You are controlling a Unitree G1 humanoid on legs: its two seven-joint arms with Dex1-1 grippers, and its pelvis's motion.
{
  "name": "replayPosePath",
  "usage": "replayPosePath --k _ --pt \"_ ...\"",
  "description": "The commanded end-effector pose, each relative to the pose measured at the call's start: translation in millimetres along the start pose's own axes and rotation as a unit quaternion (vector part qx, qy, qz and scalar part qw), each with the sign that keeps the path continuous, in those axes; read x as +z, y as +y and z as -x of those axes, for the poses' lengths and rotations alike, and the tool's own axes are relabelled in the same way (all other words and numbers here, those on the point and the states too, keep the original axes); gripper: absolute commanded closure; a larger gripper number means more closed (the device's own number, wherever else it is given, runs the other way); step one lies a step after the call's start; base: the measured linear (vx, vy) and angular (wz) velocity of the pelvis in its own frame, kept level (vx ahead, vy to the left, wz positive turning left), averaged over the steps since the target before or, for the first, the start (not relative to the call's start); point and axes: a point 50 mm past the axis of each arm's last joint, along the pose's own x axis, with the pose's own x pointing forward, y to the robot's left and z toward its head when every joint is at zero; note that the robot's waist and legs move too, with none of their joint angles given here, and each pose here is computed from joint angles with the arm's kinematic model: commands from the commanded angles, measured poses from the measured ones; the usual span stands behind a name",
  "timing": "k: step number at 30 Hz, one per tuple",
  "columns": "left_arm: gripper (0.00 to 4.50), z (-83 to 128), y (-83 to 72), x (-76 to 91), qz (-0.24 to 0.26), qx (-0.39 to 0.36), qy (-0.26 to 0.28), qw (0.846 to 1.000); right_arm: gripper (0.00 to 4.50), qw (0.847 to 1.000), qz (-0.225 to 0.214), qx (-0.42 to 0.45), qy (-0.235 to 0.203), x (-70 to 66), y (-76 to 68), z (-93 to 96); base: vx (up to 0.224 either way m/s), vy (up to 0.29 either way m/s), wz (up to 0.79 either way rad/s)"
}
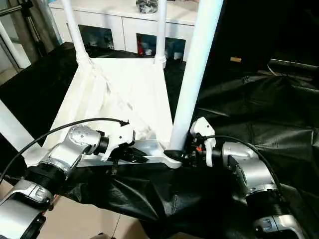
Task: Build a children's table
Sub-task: Rotate leg to tighten
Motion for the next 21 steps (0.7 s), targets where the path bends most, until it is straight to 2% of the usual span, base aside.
replayPosePath --k 1,6,7,10,13,15,16,18,19,20,21 --pt "4.50 -1.0 -1.7 -4.2 0.013 -0.008 0.006 1.000 2.13 1.000 -0.014 0.016 0.000 -2.2 2.9 -3.7 0.000 0.000 0.00" --pt "4.50 -4.7 -0.7 -1.3 0.030 0.003 -0.013 0.999 2.38 0.999 -0.032 0.017 -0.008 -9.6 9.2 -12.1 0.000 0.000 0.00" --pt "4.50 -9.2 2.9 2.2 0.038 0.027 -0.020 0.999 2.41 0.999 -0.046 -0.014 -0.011 -15.4 7.7 -18.8 0.000 0.000 0.00" --pt "4.50 -16.1 9.6 7.1 0.041 0.075 -0.024 0.996 2.44 0.996 -0.057 -0.069 -0.012 -21.4 3.8 -29.2 0.000 0.000 0.00" --pt "4.50 -24.7 13.8 11.9 0.053 0.107 -0.021 0.993 2.48 0.985 -0.089 -0.146 -0.007 -26.6 -2.3 -44.5 0.000 0.000 0.00" --pt "4.50 -33.2 15.8 18.6 0.059 0.129 -0.027 0.990 2.51 0.971 -0.116 -0.211 0.006 -30.0 -6.3 -59.2 0.000 0.000 0.00" --pt "4.50 -33.8 15.8 19.1 0.059 0.130 -0.027 0.989 2.51 0.970 -0.118 -0.215 0.007 -30.2 -6.4 -60.3 0.000 0.000 0.00" --pt "4.50 -42.1 16.4 27.8 0.063 0.142 -0.040 0.987 2.51 0.958 -0.132 -0.254 0.015 -30.2 -6.1 -75.2 0.000 0.000 0.00" --pt "4.50 -47.4 16.1 33.7 0.057 0.145 -0.048 0.987 2.51 0.957 -0.122 -0.265 0.005 -25.2 -4.3 -85.9 0.000 0.000 0.00" --pt "4.50 -47.9 16.1 34.2 0.056 0.145 -0.049 0.987 2.51 0.957 -0.120 -0.264 0.003 -24.3 -4.1 -86.9 0.000 0.000 0.00" --pt "4.50 -50.7 15.4 36.7 0.051 0.143 -0.054 0.987 2.51 0.961 -0.104 -0.255 -0.015 -17.6 -2.1 -93.0 0.000 0.000 0.00"
